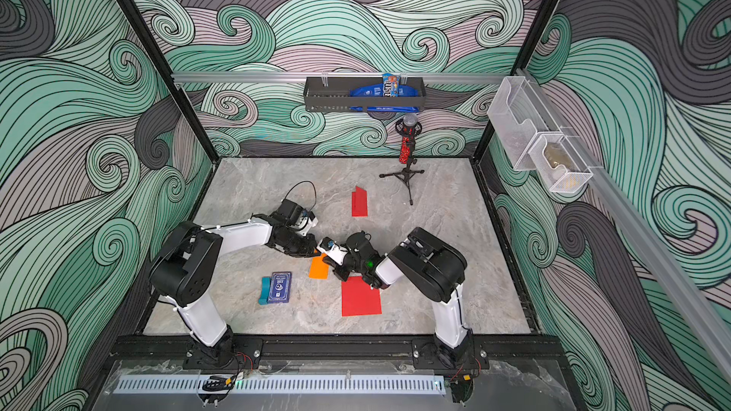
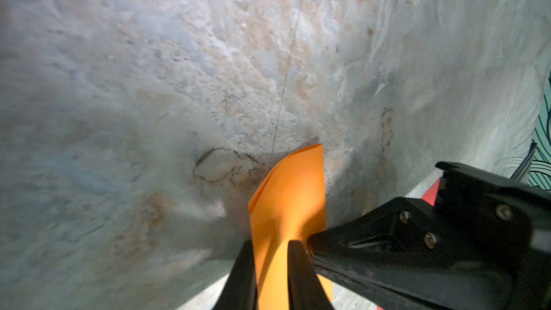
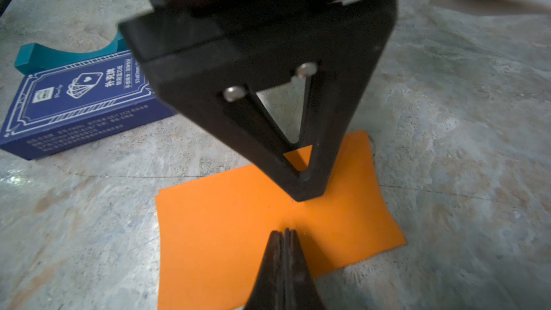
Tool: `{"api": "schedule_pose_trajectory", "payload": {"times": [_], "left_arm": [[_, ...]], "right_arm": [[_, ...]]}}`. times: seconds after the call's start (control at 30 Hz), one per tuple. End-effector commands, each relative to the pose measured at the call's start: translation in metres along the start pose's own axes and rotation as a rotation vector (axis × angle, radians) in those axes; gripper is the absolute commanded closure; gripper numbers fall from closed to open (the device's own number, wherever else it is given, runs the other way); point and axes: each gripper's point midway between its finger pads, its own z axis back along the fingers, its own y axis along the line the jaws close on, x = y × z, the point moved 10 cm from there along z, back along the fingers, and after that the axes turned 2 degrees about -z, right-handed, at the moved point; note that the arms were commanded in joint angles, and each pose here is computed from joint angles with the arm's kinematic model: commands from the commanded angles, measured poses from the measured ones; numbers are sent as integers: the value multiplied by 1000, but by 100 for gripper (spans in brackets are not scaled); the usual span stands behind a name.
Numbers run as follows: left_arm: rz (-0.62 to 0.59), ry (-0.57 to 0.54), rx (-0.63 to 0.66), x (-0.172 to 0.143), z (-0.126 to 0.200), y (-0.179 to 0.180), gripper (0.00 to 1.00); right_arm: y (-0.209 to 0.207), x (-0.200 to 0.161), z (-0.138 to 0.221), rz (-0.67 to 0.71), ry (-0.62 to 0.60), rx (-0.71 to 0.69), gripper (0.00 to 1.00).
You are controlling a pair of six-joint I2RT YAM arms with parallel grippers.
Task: Fold the square paper along the opposite sides
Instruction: Smooth out the paper at the center of the board.
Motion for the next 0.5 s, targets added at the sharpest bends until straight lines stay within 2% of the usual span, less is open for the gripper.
{"api": "schedule_pose_trajectory", "payload": {"times": [0.0,0.13,0.33,0.47], "left_arm": [[23,42,66,-12,0,3,80],[18,46,71,-13,0,2,83],[13,44,91,-12,0,3,99],[7,42,102,-10,0,3,100]], "right_arm": [[-1,-17,-3,-47,76,-3,95],[0,-16,-3,-53,68,3,95],[1,-3,1,-34,35,24,95],[5,16,7,26,-22,19,95]]}}
